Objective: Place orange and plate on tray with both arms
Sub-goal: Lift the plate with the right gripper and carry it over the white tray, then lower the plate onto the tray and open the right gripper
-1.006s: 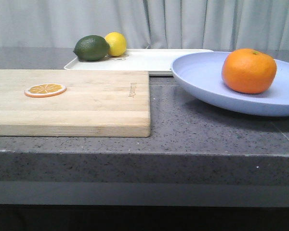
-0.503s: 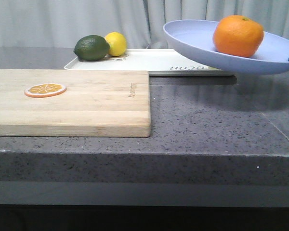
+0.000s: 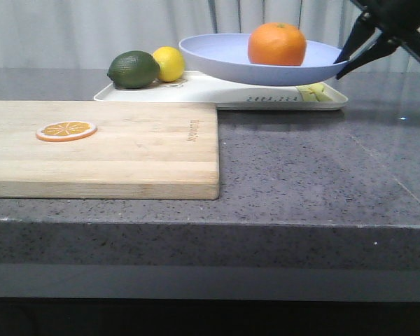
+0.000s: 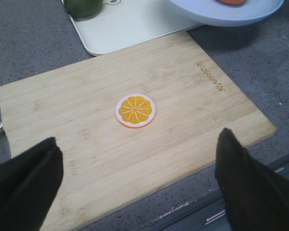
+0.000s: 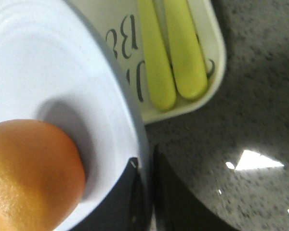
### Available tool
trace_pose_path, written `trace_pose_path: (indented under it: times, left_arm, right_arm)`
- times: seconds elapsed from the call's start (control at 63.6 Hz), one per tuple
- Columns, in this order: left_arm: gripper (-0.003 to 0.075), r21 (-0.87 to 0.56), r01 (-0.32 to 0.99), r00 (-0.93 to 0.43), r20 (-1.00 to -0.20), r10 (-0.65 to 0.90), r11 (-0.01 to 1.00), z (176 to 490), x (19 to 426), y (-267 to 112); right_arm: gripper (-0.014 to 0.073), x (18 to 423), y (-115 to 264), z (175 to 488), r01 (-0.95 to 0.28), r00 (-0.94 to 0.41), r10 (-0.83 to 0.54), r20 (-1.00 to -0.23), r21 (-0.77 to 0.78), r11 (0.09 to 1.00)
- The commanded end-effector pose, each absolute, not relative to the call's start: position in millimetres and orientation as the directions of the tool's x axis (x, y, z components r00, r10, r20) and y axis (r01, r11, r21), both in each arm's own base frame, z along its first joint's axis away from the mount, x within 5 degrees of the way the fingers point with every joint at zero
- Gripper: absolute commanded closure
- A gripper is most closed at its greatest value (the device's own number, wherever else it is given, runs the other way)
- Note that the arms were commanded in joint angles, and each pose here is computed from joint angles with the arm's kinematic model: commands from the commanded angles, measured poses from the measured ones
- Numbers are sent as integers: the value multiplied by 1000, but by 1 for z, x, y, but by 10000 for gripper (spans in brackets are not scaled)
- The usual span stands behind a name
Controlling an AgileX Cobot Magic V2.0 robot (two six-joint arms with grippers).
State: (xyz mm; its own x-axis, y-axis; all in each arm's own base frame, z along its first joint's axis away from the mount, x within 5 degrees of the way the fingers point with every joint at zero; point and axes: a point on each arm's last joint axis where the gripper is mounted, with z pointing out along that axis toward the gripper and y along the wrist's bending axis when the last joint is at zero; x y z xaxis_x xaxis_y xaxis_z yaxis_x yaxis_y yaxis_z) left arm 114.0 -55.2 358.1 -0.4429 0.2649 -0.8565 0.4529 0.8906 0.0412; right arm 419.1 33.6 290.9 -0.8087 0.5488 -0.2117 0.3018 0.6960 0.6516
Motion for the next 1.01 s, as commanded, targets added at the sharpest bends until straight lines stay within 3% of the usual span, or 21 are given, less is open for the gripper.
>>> trace_pose_path:
  times: [0.0,0.157,0.377,0.99]
  left_arm:
    - [101,25,448,-365,-907,208,894,373,115,-56]
    - [101,25,448,-365,-907,208,894,373,115,-56]
    - [101,25,447,-364,-908,208,894,373,116,-56]
    - [101,25,447,-364,-908,208,894,373,116,-56]
  right_arm:
    - [659,432,45,328,258,-773,572,-274,689,678]
    - [659,463,58,336,241,-765,556,-325,656,715]
    - [659,492,68,332,215,-777,531,-339,650,729]
    - [658,501,69,320,218,-788,520,-330,640,736]
